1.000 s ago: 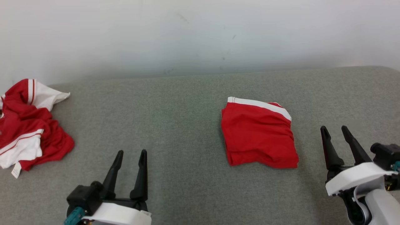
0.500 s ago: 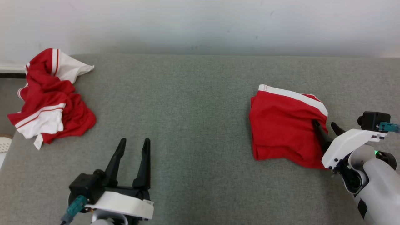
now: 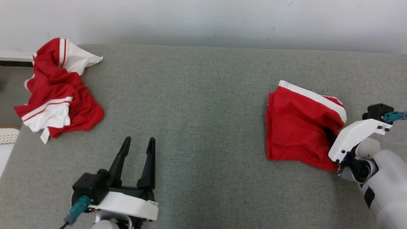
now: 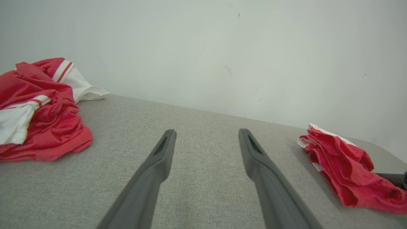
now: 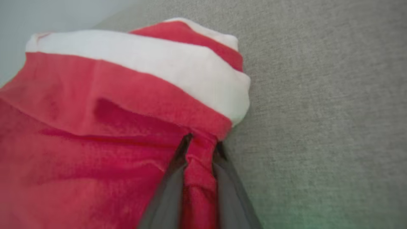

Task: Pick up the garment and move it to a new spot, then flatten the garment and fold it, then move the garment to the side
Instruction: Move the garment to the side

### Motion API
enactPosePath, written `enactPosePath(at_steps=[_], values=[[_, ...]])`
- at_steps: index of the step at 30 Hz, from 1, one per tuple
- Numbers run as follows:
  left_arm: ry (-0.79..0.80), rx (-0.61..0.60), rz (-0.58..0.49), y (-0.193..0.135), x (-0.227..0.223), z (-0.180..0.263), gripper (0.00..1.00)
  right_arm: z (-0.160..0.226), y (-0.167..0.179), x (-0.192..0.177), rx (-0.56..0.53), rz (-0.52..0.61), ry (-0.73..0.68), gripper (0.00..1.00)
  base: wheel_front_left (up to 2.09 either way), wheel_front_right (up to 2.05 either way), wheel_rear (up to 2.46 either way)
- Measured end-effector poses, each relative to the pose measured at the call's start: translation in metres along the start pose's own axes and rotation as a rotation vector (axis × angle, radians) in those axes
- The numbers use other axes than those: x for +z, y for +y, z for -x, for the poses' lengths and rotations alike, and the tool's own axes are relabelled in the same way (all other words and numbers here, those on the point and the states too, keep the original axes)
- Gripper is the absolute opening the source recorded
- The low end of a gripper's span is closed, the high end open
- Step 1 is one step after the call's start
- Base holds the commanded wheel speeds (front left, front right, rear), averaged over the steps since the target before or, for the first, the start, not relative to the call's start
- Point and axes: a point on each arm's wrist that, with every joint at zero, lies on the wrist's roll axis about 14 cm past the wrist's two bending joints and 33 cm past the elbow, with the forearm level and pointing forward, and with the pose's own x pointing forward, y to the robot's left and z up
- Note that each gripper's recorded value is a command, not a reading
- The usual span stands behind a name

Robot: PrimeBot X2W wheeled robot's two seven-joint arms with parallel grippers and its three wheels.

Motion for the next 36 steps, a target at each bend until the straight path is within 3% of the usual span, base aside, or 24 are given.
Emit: enactPosePath(at_steps=[12, 30, 36], values=[[-0.031, -0.08, -0.011, -0.025, 0.011, -0.004, 1.0, 0.034, -0.003, 0.039, -0.011, 0.122, -0.199, 0.0, 0.0, 0.0, 0.0], [0.025, -0.493, 0.027, -0.166, -0.015, -0.02, 1.0, 0.13, -0.095, 0.051, -0.205, 0.044, -0.379, 0.0, 0.0, 0.0, 0.0], [0.048, -0.584, 0.033, -0.197, -0.027, -0.021, 1.0, 0.148, -0.12, 0.048, -0.257, 0.019, -0.418, 0.0, 0.0, 0.0, 0.0]])
